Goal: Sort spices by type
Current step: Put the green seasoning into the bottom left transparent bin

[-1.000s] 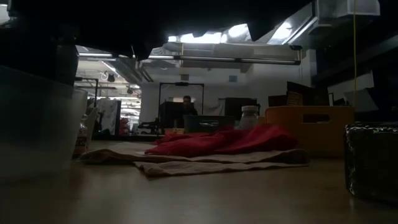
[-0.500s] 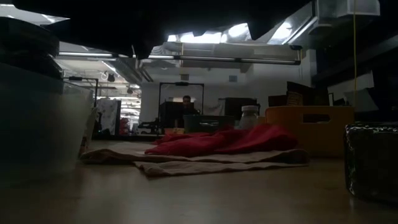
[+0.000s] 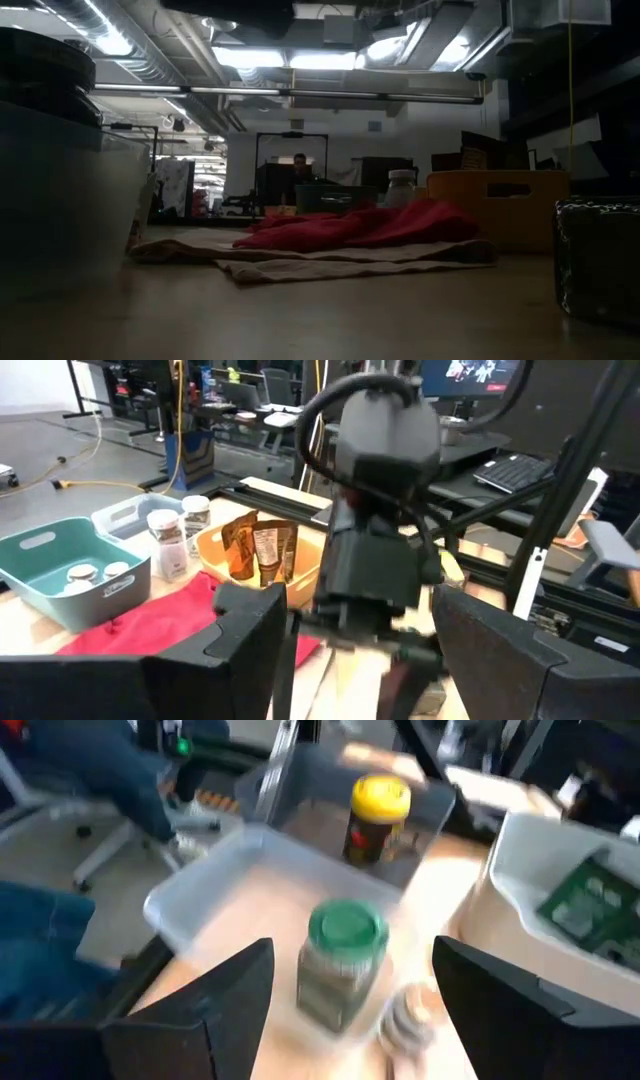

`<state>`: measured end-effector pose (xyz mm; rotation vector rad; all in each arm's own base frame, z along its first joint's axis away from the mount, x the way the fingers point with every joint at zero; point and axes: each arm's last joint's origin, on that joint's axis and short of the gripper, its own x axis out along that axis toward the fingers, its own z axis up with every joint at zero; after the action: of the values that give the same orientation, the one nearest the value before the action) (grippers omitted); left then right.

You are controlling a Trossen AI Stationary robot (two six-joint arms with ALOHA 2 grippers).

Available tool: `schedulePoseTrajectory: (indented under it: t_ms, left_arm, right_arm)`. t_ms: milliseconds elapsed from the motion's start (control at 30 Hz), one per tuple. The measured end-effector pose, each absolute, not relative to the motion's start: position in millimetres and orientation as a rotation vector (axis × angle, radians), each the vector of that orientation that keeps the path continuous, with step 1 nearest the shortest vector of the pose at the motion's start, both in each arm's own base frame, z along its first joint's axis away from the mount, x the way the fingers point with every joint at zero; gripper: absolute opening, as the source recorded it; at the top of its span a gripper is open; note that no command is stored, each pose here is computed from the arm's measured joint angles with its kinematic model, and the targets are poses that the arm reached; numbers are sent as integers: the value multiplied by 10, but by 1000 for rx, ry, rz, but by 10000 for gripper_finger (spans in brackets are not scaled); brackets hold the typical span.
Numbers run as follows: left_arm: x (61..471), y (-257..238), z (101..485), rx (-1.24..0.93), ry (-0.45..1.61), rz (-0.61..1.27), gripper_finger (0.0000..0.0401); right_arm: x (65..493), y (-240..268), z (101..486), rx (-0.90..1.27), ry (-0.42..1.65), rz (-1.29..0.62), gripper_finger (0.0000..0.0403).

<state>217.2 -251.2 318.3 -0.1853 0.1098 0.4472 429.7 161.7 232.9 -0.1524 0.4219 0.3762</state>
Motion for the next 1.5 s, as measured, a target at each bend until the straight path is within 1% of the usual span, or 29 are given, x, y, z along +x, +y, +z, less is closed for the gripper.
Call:
schedulePoseTrajectory:
  t_ms: [200, 300, 533, 667, 733, 900, 1067, 1300, 1500]
  left_arm:
    - [2151, -2534, 3179, -213, 116, 428, 235]
    - [2140, -2547, 3175, -215, 124, 414, 235]
    - [2141, -2550, 3174, -217, 131, 406, 235]
    - [2141, -2550, 3173, -217, 132, 405, 235]
    - [2140, -2550, 3173, -216, 133, 405, 235]
    - [2134, -2531, 3145, -178, 153, 409, 235]
    - [2157, -2507, 3139, -171, 156, 419, 235]
    - [2236, -2438, 3138, -196, 148, 452, 235]
    - [2299, -2386, 3133, -214, 161, 459, 235]
  right_arm:
    - [4095, 1545, 2529, -169, 539, 391, 273]
    - [4007, 1514, 2653, -159, 635, 390, 273]
    - [3803, 1472, 2935, 69, 980, 369, 273]
    - [3692, 1509, 2939, 231, 1137, 393, 273]
    - [3617, 1566, 2915, 266, 1210, 392, 273]
    - [3372, 1753, 2820, 196, 1398, 364, 273]
    - [3112, 1899, 2777, 40, 1526, 284, 273]
    - [2937, 2064, 2542, -45, 1579, 299, 273]
    - [2940, 2118, 2256, -85, 1498, 281, 273]
